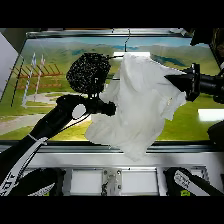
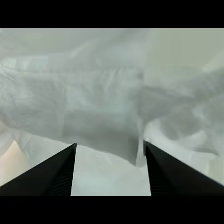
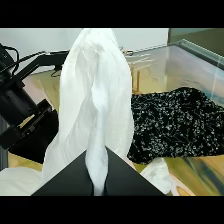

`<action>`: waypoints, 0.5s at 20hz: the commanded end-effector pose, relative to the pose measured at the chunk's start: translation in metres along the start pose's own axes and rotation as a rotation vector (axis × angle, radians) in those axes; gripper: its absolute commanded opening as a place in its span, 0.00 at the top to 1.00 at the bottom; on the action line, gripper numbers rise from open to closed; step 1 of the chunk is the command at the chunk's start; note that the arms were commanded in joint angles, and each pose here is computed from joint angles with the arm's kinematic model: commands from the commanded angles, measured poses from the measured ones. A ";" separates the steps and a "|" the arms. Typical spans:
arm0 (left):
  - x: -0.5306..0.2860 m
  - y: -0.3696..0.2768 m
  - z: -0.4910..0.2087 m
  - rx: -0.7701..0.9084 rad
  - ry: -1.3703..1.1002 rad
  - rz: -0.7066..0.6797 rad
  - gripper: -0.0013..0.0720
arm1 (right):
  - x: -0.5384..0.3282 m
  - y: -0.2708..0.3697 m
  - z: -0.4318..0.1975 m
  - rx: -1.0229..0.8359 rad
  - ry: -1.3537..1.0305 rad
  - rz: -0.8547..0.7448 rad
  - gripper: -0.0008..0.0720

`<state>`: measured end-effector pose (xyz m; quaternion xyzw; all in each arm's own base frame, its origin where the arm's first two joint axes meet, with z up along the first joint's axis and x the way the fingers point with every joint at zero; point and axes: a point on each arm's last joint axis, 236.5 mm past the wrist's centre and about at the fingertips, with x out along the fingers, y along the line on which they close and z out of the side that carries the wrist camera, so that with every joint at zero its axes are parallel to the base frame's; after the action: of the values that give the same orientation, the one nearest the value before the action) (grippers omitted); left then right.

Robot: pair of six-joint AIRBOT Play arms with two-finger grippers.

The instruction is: Fold the clothes and pants, and hang the long-sleeved shirts on hangers.

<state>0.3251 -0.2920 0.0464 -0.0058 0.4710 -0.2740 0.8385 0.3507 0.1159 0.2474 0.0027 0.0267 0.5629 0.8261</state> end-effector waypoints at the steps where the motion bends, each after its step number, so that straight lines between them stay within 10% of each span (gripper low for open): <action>1: 0.002 0.005 -0.006 0.004 0.017 0.025 0.38 | 0.000 0.000 0.000 -0.001 0.000 0.000 0.99; 8: 0.011 0.008 0.007 -0.005 -0.032 0.023 0.38 | 0.000 0.000 0.000 0.000 0.001 0.001 0.99; 10: 0.019 0.010 0.002 -0.009 -0.011 0.028 0.71 | 0.000 0.000 0.000 0.029 0.000 0.001 0.99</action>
<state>0.3346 -0.2905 0.0361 -0.0031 0.4679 -0.2620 0.8441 0.3506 0.1160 0.2473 0.0043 0.0280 0.5630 0.8260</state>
